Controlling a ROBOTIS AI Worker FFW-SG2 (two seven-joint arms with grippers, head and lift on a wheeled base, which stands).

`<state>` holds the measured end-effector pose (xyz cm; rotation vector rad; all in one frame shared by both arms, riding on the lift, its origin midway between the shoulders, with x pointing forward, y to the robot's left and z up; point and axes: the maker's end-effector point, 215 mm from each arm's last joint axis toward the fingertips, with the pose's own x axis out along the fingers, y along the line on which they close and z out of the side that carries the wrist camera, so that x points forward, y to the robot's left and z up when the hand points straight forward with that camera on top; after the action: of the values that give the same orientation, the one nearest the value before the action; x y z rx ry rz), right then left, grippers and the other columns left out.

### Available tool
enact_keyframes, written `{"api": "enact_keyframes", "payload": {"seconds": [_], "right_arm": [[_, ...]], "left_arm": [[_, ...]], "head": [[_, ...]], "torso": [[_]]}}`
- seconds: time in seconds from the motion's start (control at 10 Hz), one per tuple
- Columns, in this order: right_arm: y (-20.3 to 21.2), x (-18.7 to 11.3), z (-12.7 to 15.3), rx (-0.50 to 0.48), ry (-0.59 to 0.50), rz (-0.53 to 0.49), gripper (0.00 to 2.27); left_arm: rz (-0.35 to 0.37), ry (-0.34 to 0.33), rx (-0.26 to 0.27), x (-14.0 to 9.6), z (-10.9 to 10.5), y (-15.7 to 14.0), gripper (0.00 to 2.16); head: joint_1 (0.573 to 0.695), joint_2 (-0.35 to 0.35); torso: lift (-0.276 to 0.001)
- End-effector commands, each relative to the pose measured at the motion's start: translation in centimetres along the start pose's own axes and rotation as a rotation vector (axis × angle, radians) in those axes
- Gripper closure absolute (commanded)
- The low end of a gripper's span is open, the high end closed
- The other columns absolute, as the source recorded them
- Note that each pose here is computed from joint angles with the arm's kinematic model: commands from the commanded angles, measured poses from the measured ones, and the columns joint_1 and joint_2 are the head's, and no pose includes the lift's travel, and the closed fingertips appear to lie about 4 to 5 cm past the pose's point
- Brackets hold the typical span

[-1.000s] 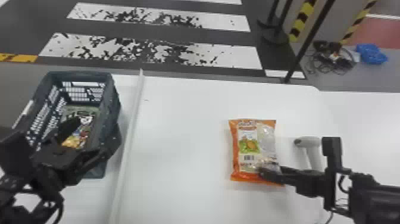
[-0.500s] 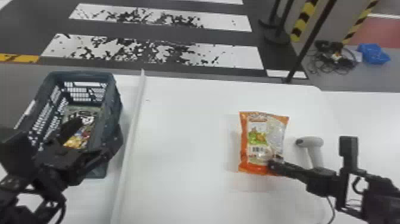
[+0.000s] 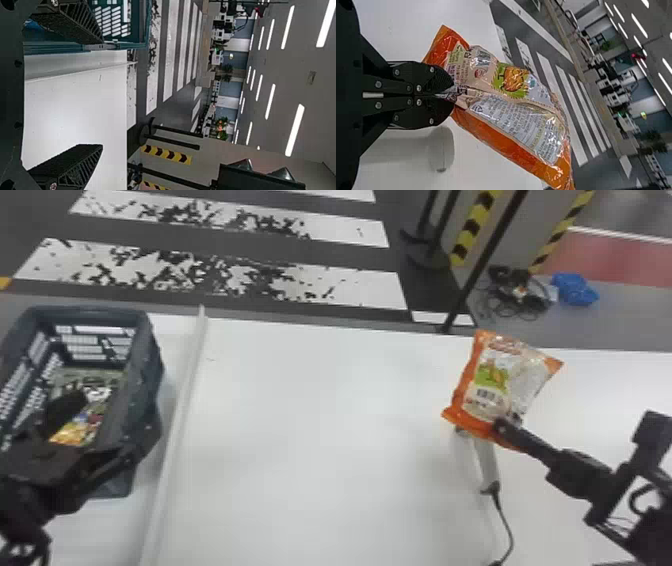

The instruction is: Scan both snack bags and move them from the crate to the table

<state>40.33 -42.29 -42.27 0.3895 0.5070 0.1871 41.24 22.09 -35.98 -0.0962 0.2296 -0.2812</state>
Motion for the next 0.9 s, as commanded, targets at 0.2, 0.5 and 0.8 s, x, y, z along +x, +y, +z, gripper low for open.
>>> {"api": "enact_keyframes", "payload": {"seconds": [0.2,0.5,0.8], "right_arm": [[-11.7,-3.3,2.5,0.103,-0.104,-0.297,2.26],[-20.6,-4.1,2.2,0.126,-0.205,-0.555,2.25],[-24.8,-3.7,0.6,0.164,-0.189,-0.629,0.31]], "left_arm": [[-0.004,-0.001,0.002,0.0,0.1,-0.1,0.06],[-0.006,-0.004,0.006,-0.2,0.4,-0.1,0.06],[-0.002,-0.005,0.004,-0.3,0.5,0.2,0.06]], "head": [[0.695,-0.350],[0.695,-0.350],[0.695,-0.350]], "torso": [[-0.088],[-0.088],[-0.088]]}}
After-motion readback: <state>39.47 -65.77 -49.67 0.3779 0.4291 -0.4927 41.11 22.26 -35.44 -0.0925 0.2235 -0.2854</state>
